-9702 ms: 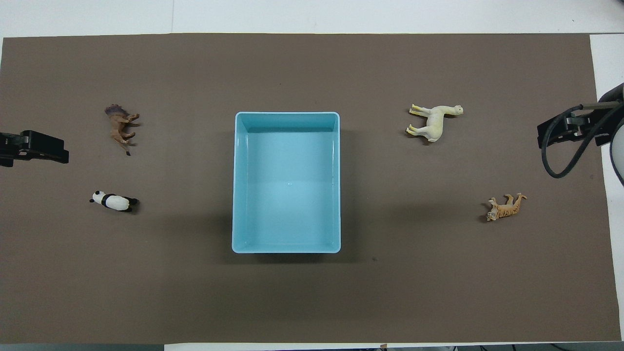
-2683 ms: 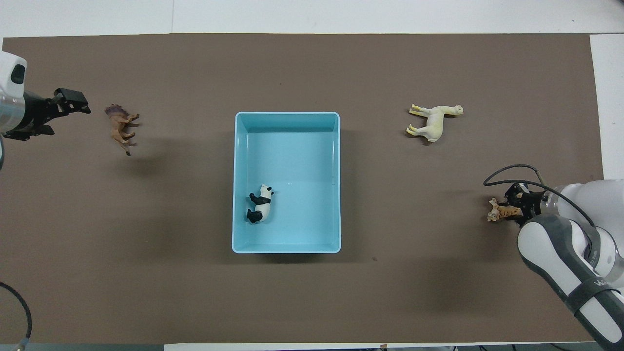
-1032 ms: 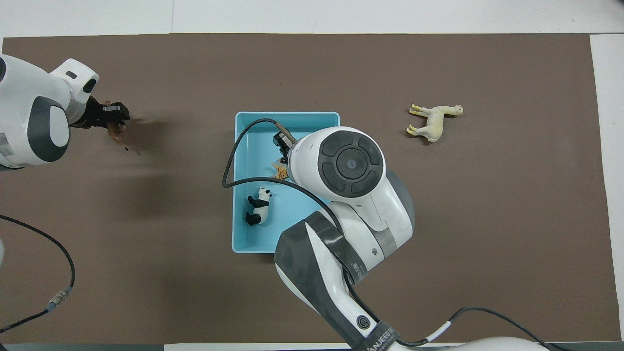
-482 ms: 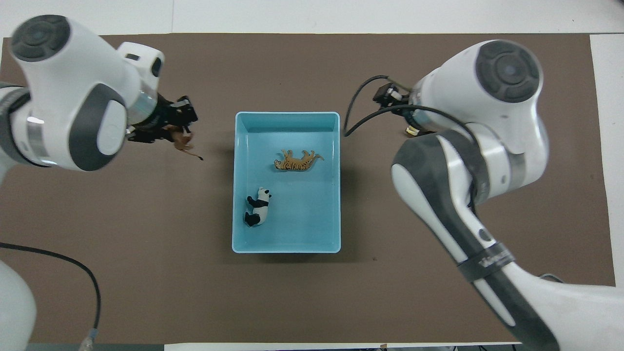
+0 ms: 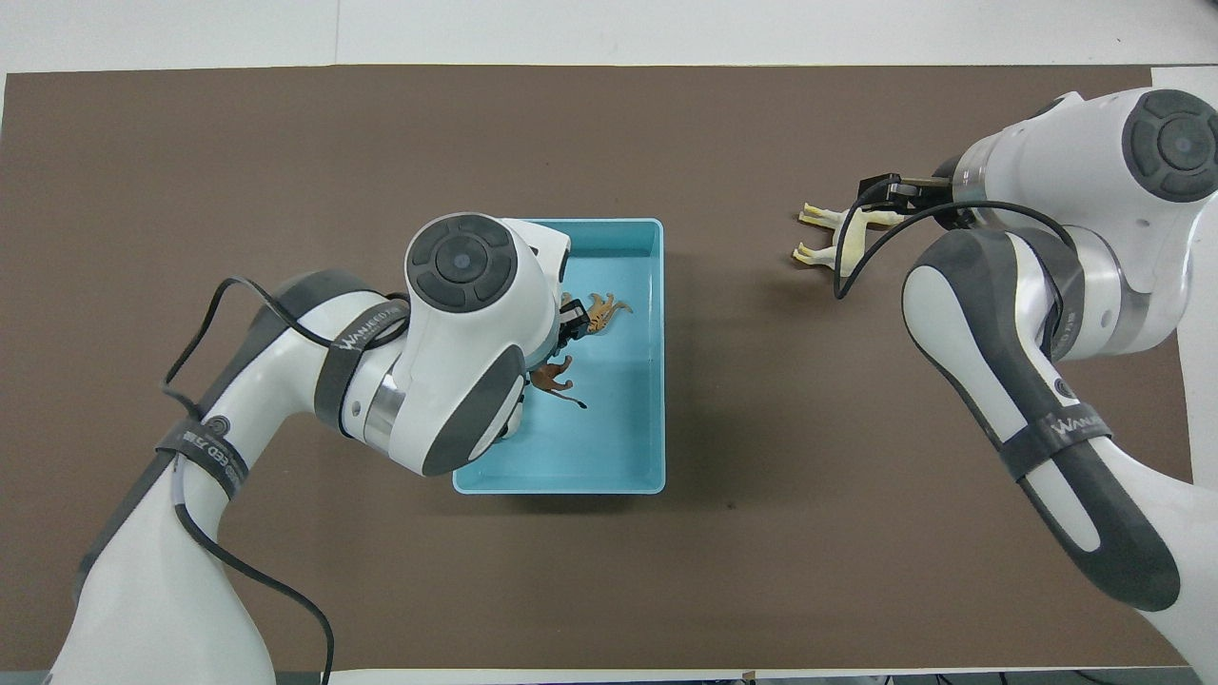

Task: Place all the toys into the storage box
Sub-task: 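Place the brown horse in the box while the right gripper reaches onward, then grasp the cream horse with the right gripper and lift it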

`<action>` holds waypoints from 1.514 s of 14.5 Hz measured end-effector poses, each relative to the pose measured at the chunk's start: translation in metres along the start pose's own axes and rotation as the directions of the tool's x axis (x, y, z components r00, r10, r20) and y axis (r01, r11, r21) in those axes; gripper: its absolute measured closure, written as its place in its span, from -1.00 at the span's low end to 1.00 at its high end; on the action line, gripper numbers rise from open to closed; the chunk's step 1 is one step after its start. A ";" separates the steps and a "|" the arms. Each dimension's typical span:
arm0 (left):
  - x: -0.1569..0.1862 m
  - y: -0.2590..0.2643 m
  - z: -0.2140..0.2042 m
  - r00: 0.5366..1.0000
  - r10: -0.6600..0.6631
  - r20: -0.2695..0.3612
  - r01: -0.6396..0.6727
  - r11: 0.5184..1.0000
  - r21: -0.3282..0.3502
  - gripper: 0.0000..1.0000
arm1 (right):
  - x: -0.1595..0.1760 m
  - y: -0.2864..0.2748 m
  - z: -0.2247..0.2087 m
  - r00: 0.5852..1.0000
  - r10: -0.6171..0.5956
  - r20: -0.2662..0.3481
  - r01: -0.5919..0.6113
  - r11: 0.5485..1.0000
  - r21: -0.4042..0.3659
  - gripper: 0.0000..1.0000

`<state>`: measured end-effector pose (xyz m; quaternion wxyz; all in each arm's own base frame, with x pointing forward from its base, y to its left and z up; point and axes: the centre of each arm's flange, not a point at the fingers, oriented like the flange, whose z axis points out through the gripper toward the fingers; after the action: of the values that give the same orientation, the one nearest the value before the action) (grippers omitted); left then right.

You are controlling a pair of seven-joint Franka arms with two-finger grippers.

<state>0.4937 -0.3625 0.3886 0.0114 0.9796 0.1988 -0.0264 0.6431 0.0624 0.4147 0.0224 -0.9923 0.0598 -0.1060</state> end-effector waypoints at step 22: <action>0.173 -0.264 -0.220 0.924 0.376 0.072 -0.377 0.926 0.001 -1.00 | -0.014 0.013 0.120 0.998 0.023 0.057 -0.021 0.999 -0.036 0.14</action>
<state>0.5602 -0.0447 0.5956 0.0159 0.9981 0.0063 -0.0597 0.6531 0.0553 0.2943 0.0077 -0.9945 0.0717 -0.0759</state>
